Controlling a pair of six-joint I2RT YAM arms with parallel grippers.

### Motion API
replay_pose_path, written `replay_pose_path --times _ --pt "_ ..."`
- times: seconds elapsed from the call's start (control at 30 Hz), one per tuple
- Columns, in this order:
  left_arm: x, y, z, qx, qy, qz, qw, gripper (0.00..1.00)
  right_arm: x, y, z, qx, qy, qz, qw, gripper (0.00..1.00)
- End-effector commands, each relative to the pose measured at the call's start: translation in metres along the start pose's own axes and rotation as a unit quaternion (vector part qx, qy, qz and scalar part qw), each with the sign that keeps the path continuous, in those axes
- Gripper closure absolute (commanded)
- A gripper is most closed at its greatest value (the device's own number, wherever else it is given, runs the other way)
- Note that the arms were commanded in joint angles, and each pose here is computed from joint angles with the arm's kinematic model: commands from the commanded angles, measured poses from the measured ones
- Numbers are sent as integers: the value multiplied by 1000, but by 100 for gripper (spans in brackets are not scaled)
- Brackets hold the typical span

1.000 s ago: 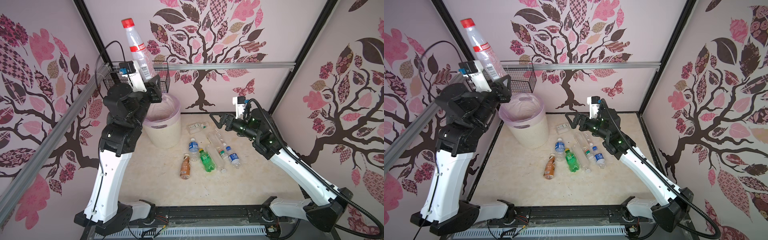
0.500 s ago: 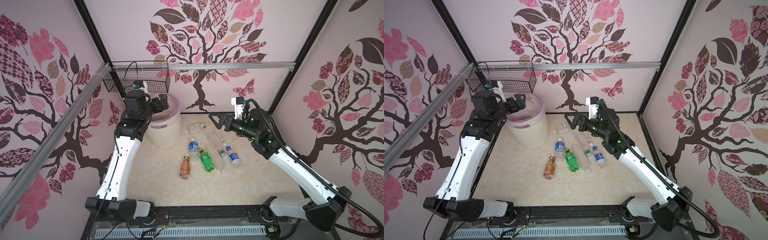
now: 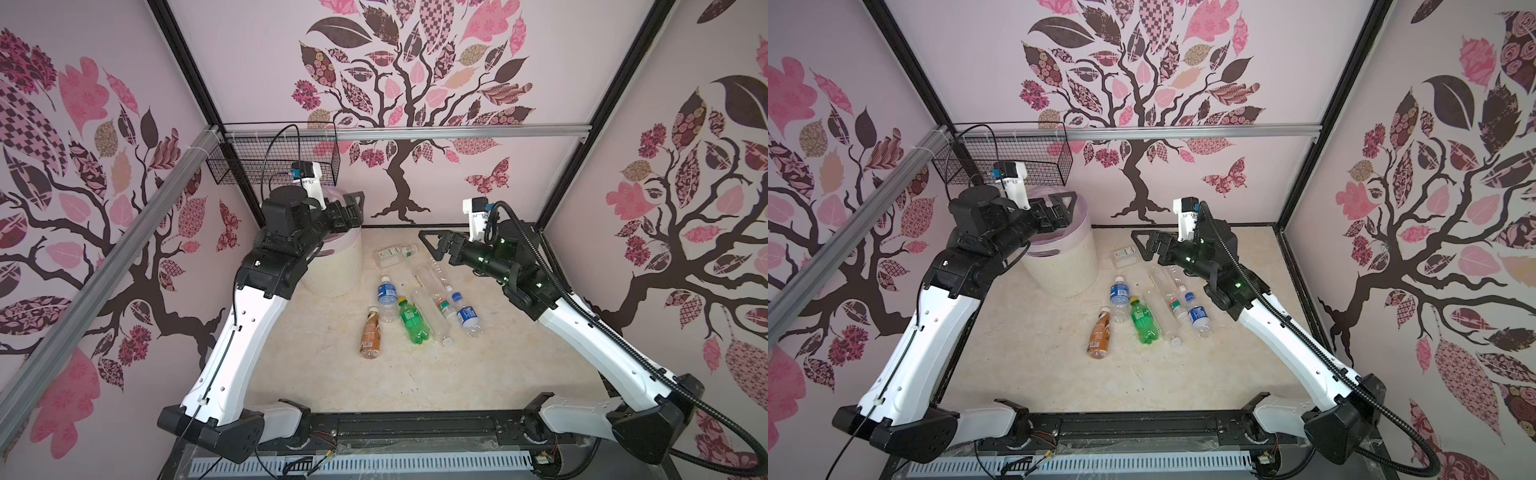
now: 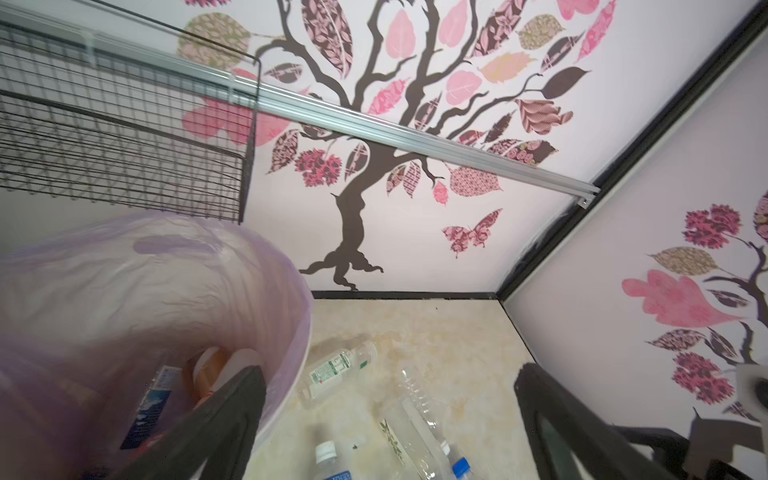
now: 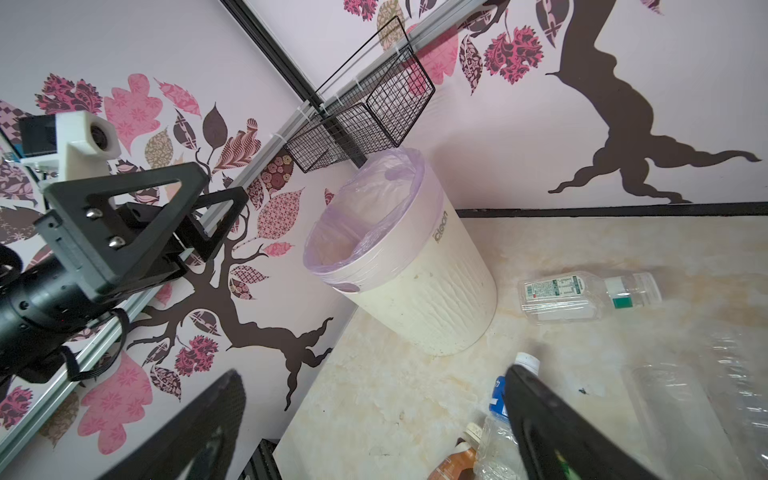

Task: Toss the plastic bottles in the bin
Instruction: 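Lower the left gripper onto the brown Nescafe bottle and close it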

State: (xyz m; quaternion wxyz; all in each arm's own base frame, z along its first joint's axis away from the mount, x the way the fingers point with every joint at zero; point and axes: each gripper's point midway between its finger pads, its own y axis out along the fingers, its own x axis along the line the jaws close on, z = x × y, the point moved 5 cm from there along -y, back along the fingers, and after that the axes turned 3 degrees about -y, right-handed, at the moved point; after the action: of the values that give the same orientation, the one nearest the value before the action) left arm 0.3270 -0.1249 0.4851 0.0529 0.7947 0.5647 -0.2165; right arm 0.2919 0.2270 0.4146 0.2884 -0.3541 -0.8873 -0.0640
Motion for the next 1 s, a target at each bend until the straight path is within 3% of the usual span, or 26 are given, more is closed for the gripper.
replay_pose_path --times 0.0,0.13,0.3,0.47,0.57,0.67,0.97 --pt "-9 -1 21 29 -1 11 1000 2 -1 -18 2 -10 -16 20 1000 0" --pt "-27 4 56 83 1 29 996 2 -17 -25 21 6 -24 54 998 0" --pt "-29 6 112 171 16 -7 985 2 -40 -29 51 54 -35 102 993 1" --pt "-3 0 189 262 -25 -46 964 2 -65 -35 81 81 -41 143 985 0" --pt "29 -13 233 299 -34 -107 948 2 -75 -38 94 86 -42 155 983 0" --pt "51 -26 262 324 -35 -140 935 2 -81 -41 103 88 -40 160 982 0" --pt "73 -42 324 406 -54 -153 899 2 -93 -41 122 89 -21 165 982 0"
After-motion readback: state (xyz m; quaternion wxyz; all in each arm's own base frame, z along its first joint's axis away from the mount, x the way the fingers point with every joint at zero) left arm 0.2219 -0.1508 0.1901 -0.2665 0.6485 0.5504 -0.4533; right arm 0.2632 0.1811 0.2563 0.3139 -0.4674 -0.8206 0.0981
